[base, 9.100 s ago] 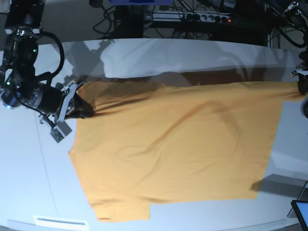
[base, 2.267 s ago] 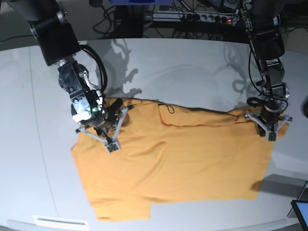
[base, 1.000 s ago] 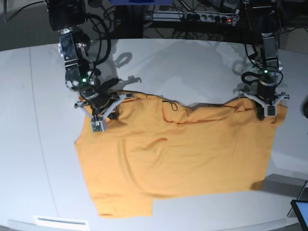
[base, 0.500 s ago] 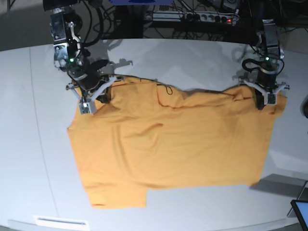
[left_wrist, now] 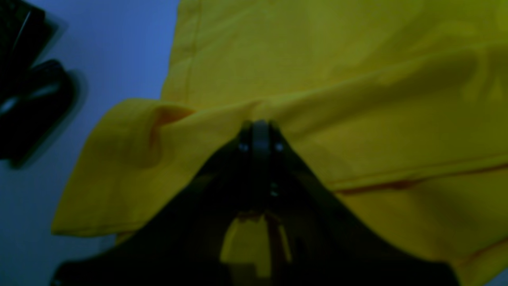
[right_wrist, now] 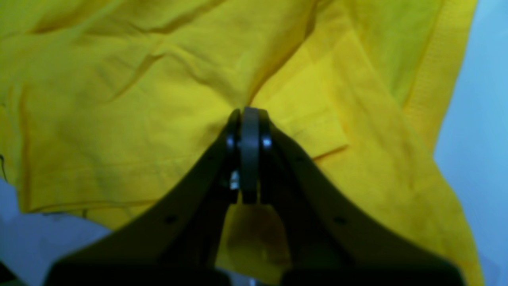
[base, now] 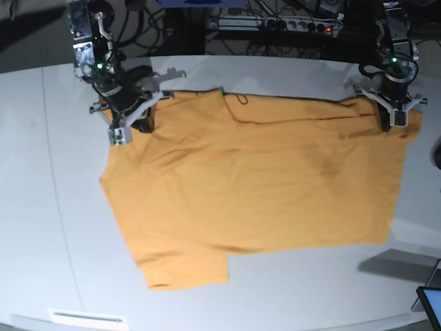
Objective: Fold the T-shirt properly
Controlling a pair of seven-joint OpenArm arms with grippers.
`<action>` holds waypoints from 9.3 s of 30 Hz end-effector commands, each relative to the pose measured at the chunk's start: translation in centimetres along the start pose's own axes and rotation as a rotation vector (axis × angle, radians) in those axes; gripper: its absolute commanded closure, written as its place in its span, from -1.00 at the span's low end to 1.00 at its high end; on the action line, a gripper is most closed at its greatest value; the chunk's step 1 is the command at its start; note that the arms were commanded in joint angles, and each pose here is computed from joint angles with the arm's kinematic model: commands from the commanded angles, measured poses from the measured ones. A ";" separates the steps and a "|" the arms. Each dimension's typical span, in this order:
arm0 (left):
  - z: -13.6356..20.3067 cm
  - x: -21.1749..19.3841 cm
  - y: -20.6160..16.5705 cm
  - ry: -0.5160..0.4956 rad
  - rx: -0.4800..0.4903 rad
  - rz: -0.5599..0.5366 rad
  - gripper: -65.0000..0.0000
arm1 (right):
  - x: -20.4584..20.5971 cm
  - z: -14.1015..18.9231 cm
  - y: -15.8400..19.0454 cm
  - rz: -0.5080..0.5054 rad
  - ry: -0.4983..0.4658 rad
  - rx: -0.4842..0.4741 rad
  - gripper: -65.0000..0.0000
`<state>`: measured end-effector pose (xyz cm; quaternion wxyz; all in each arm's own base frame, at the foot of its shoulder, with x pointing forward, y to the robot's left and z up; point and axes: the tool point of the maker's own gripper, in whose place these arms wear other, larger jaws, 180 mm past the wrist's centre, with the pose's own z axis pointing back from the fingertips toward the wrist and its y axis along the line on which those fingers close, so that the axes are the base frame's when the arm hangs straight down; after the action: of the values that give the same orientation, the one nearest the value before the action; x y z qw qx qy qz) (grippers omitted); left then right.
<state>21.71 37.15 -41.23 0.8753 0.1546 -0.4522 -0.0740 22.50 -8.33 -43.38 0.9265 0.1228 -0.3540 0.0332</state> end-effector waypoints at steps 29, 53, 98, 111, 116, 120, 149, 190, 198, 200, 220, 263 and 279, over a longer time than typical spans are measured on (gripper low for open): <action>4.6 -4.6 -2.3 0.232 -0.063 -0.107 1.00 | -12.6 5.7 -4.8 -0.046 0.484 -0.191 1.00; 2.3 3.0 2.0 0.052 0.078 -0.061 0.99 | -4.6 5.8 -5.5 -0.018 0.303 -0.215 1.00; 2.9 4.2 4.4 0.064 0.161 -0.021 0.99 | 1.4 5.4 -2.7 0.020 0.139 -0.215 1.00; 1.2 5.1 5.2 0.050 0.183 0.018 0.99 | 8.3 4.5 -3.9 0.073 -0.008 -0.240 1.00; -0.6 6.5 6.3 0.025 0.203 0.054 0.99 | 12.5 4.4 -5.1 0.115 -0.036 -0.267 1.00; -1.6 8.7 7.5 -0.019 0.224 0.067 0.99 | 15.6 4.2 -5.2 0.116 -0.062 -0.274 0.96; -8.7 15.1 6.7 0.023 0.177 0.020 -0.22 | 22.3 -3.6 -9.3 0.245 0.016 -0.240 -0.02; -3.1 22.0 8.6 -0.658 0.335 -1.090 -0.21 | 20.3 -7.8 -11.2 0.243 0.132 -0.185 -0.02; -6.1 14.3 9.6 -0.222 0.039 -1.243 -0.21 | 19.8 -7.9 -11.1 0.239 0.143 -0.182 -0.02; -5.2 15.6 10.0 -0.267 0.034 -1.280 -0.21 | 19.8 -7.9 -11.1 0.237 0.143 -0.184 -0.02; 3.5 24.0 3.8 -0.921 0.002 -0.554 -0.22 | 18.7 -8.0 -11.1 0.231 0.162 -0.182 -0.02; 1.2 20.5 7.7 -0.454 0.031 -0.477 -0.22 | 18.2 -8.2 -10.6 0.226 0.180 -0.173 -0.02; -1.0 13.9 18.6 -0.270 0.256 -0.458 -0.22 | 18.4 -7.9 -10.6 0.234 0.165 -0.176 -0.02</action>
<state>30.03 50.07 -27.28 0.7585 0.3274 -0.5164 -0.2256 41.44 -16.61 -40.85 0.9567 0.0032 -0.2656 0.1188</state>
